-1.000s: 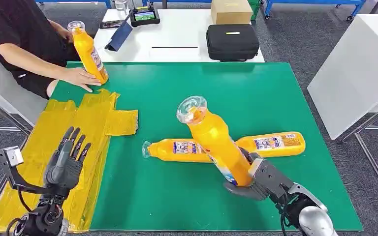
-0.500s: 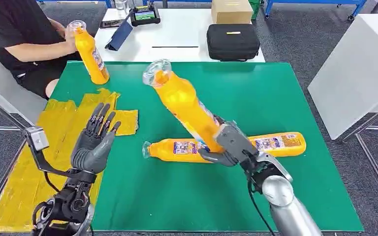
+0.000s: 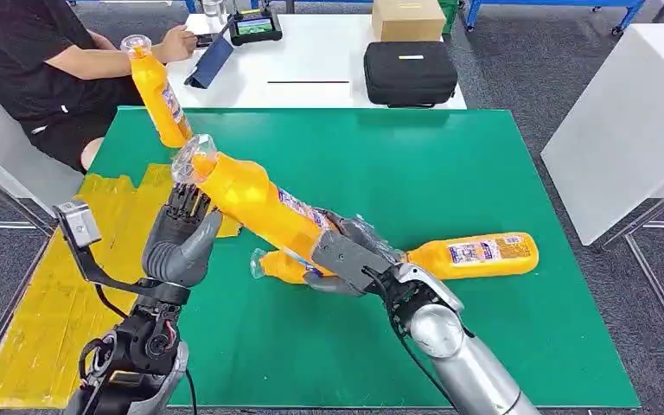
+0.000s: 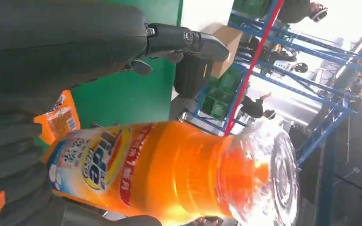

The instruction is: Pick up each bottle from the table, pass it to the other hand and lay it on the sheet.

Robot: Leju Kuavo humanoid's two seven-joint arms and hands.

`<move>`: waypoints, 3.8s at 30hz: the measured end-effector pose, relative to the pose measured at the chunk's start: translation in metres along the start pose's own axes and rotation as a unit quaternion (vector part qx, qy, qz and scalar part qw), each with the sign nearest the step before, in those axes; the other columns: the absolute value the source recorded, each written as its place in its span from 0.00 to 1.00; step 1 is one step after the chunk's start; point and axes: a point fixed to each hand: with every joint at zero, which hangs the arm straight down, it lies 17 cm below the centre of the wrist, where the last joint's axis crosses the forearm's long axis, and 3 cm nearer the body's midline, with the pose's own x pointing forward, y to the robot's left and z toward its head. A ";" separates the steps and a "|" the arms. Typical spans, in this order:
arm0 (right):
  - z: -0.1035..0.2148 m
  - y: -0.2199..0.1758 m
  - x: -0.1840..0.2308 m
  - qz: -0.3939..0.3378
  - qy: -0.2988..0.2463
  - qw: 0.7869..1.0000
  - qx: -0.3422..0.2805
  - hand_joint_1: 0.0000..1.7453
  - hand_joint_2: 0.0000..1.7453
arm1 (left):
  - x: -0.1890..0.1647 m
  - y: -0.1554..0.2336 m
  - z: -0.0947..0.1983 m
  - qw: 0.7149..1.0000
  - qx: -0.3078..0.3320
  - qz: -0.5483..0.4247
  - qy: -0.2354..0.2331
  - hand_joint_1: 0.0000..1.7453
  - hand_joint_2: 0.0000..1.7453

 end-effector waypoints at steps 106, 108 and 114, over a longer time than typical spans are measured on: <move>-0.020 -0.014 0.010 0.139 0.032 0.989 -0.036 0.00 0.00 | 0.057 0.116 0.076 0.606 0.147 -0.770 -0.136 1.00 1.00; -0.016 -0.029 0.012 0.135 0.029 0.989 -0.052 0.00 0.00 | 0.035 0.141 0.084 0.599 0.145 -0.782 -0.091 1.00 1.00; -0.009 -0.045 0.011 0.135 0.026 0.988 -0.070 0.00 0.00 | 0.014 0.165 0.091 0.589 0.138 -0.795 -0.051 1.00 1.00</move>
